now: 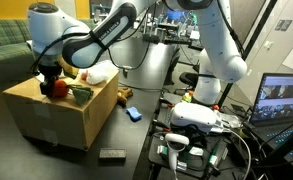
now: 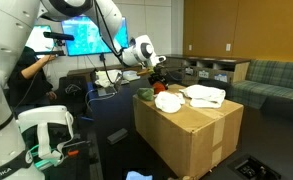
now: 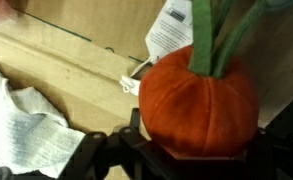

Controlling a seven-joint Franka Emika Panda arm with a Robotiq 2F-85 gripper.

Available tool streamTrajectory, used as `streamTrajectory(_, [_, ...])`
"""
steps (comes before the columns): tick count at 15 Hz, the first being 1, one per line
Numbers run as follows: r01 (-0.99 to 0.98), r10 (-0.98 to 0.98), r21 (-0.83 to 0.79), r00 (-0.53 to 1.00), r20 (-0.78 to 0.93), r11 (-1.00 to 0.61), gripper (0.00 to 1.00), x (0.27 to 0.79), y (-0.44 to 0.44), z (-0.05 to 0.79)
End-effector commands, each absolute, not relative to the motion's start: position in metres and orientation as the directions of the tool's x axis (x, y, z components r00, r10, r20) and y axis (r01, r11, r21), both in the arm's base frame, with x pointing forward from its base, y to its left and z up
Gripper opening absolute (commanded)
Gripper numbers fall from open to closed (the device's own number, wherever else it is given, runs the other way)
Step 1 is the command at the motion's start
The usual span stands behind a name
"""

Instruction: Put the objects on the box onto the table and the objects on the table on to the box

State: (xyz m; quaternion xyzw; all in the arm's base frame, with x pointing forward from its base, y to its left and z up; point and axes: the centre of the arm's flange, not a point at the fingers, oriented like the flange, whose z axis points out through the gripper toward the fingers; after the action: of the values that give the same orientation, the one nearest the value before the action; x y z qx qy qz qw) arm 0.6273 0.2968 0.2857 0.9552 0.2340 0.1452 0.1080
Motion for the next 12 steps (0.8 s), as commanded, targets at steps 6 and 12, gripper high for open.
streamTrajectory(6, [0.459, 0.521, 0.289, 0.832, 0.193, -0.84, 0.13, 0.638, 0.303, 0.301])
streamTrajectory(12, [0.466, 0.527, 0.303, 0.834, 0.165, -0.831, 0.05, 0.627, 0.308, 0.322])
